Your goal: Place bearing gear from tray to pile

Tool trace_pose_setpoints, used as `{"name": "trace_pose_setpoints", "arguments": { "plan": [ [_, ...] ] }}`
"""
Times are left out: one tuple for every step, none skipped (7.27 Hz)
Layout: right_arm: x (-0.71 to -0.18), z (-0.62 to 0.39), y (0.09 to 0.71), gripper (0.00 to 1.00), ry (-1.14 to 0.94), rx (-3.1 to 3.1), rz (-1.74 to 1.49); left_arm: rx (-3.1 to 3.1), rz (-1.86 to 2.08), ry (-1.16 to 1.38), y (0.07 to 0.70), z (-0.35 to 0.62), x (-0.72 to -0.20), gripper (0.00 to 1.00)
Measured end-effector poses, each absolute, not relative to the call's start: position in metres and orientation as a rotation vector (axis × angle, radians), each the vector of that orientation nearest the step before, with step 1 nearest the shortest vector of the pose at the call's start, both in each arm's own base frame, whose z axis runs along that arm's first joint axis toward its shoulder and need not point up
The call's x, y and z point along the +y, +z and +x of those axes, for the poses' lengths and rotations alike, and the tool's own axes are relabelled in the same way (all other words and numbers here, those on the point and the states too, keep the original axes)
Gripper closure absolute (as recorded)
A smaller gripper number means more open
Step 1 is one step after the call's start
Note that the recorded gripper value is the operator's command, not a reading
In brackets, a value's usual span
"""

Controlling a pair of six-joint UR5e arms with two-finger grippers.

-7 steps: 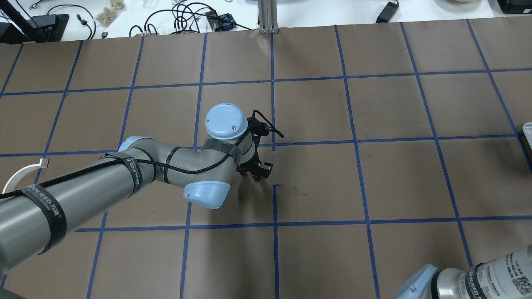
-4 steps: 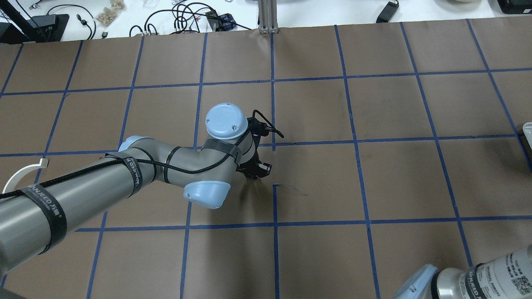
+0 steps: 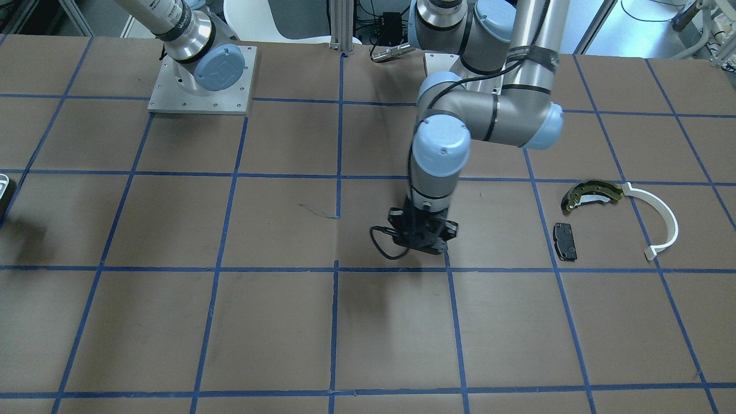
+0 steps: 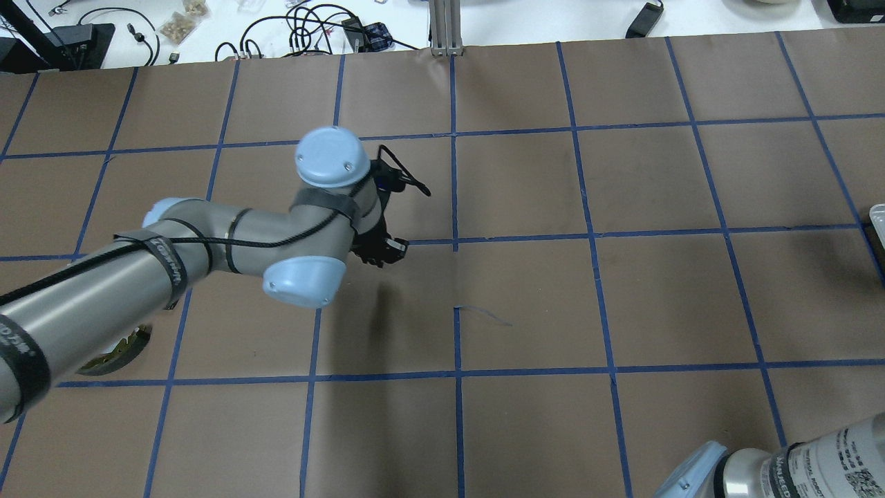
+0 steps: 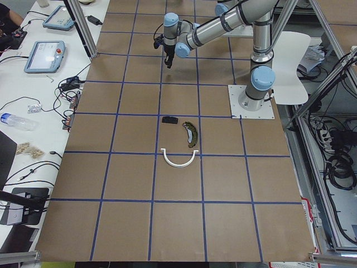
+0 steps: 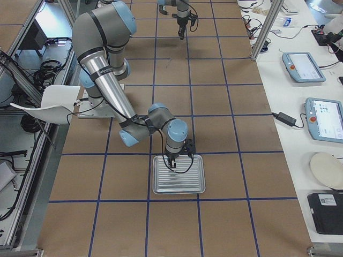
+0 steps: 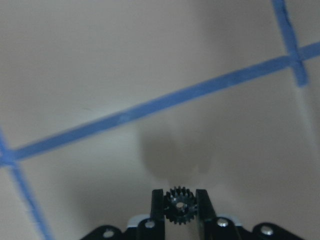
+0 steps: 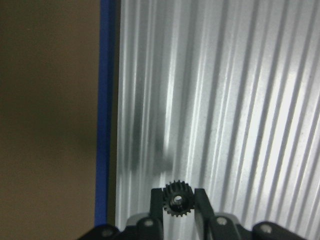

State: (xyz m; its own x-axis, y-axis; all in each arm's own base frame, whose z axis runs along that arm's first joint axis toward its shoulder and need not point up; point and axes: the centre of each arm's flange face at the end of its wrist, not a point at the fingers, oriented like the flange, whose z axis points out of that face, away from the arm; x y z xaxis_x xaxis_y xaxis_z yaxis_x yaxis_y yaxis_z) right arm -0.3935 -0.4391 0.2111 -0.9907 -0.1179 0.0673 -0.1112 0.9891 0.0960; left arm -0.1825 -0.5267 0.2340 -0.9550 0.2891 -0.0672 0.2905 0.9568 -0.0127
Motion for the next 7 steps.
{"name": "trace_pose_setpoints", "arguments": {
  "plan": [
    [-0.447,-0.37,0.231,1.0,-0.128,-3.052,0.178,3.017,0.448,-0.005,0.249,-0.114,-0.549,1.0],
    [-0.46,-0.329,0.253,1.0,-0.123,-3.049,0.164,2.982,0.466,0.029,0.257,-0.045,-0.559,1.0],
    [-0.477,-0.276,0.272,1.0,-0.12,-3.048,0.145,2.955,0.486,0.063,0.262,0.016,-0.559,1.0],
    [-0.493,-0.213,0.284,1.0,-0.128,-3.056,0.119,2.948,0.502,0.088,0.263,0.071,-0.553,1.0],
    [-0.51,-0.139,0.29,1.0,-0.138,-3.078,0.071,2.951,0.515,0.106,0.262,0.121,-0.545,1.0],
    [-0.522,-0.057,0.291,1.0,-0.133,-3.104,-0.007,2.974,0.512,0.11,0.258,0.16,-0.535,1.0],
    [-0.525,0.027,0.29,1.0,-0.127,-3.119,-0.09,3.014,0.484,0.103,0.25,0.19,-0.527,1.0]
  ]
}}
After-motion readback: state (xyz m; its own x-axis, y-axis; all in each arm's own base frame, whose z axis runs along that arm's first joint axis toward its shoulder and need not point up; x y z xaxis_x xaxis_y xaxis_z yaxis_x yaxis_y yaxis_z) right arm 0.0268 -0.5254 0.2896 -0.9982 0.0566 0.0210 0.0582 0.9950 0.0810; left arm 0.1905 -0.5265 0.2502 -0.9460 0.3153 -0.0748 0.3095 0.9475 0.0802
